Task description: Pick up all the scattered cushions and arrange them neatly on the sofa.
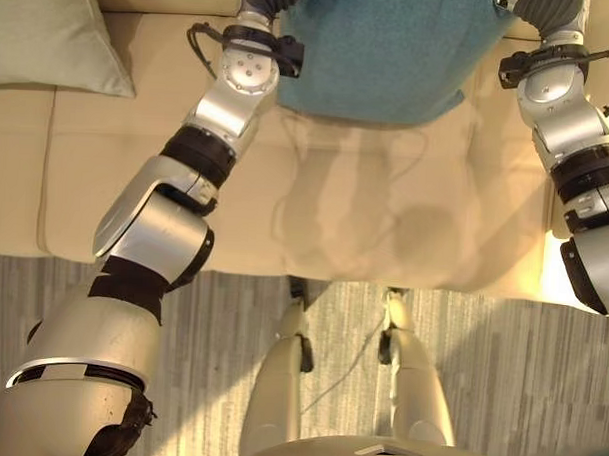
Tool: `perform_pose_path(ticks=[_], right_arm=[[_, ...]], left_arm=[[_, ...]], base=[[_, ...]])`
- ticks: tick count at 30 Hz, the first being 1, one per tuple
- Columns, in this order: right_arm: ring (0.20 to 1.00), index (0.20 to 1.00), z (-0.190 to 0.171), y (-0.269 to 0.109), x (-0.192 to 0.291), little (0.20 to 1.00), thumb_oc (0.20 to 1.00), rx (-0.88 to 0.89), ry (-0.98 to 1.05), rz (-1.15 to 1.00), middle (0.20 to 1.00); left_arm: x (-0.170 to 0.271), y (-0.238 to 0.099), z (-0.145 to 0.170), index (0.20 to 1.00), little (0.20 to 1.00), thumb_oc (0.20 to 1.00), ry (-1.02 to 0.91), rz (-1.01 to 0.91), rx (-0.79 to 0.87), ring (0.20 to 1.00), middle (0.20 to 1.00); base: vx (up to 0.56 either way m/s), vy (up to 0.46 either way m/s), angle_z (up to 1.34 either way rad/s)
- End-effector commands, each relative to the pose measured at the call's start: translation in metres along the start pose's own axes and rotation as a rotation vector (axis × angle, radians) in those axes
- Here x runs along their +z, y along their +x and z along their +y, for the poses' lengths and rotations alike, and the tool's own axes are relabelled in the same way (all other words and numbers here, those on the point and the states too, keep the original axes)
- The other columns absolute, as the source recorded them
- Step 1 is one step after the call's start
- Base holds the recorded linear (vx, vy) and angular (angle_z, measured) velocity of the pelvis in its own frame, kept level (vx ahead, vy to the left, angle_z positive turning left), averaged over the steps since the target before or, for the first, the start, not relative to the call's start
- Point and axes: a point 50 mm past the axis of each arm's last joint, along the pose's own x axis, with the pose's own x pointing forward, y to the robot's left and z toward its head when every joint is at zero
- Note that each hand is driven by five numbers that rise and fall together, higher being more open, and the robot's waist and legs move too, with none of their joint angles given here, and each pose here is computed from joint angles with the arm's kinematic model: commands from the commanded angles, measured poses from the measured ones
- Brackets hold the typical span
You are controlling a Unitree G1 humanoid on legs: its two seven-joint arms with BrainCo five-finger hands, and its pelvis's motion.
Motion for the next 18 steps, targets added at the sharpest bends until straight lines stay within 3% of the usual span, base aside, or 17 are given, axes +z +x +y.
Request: perform_pose_path(ticks=[1, 13, 18], right_arm=[[1.000, 1.000, 0.001, 0.012, 0.048, 1.000, 1.000, -0.010, -0.072, -0.152, 1.000], [1.000, 1.000, -0.076, 0.034, 0.021, 1.000, 1.000, -0.151, -0.303, -0.072, 1.000], [1.000, 1.000, -0.103, 0.031, -0.002, 1.000, 1.000, -0.175, -0.307, -0.019, 1.000]], left_arm=[[0.056, 0.020, 0.009, 1.000, 1.000, 1.000, -0.002, -0.193, 0.061, 1.000, 1.000], [0.059, 0.031, 0.068, 1.000, 1.000, 1.000, 0.161, -0.171, 0.146, 1.000, 1.000], [0.051, 0.027, 0.095, 1.000, 1.000, 1.000, 0.198, -0.154, 0.185, 1.000, 1.000]], base=[[0.00, -0.006, -0.09], [0.00, -0.001, -0.01], [0.00, 0.000, 0.00]])
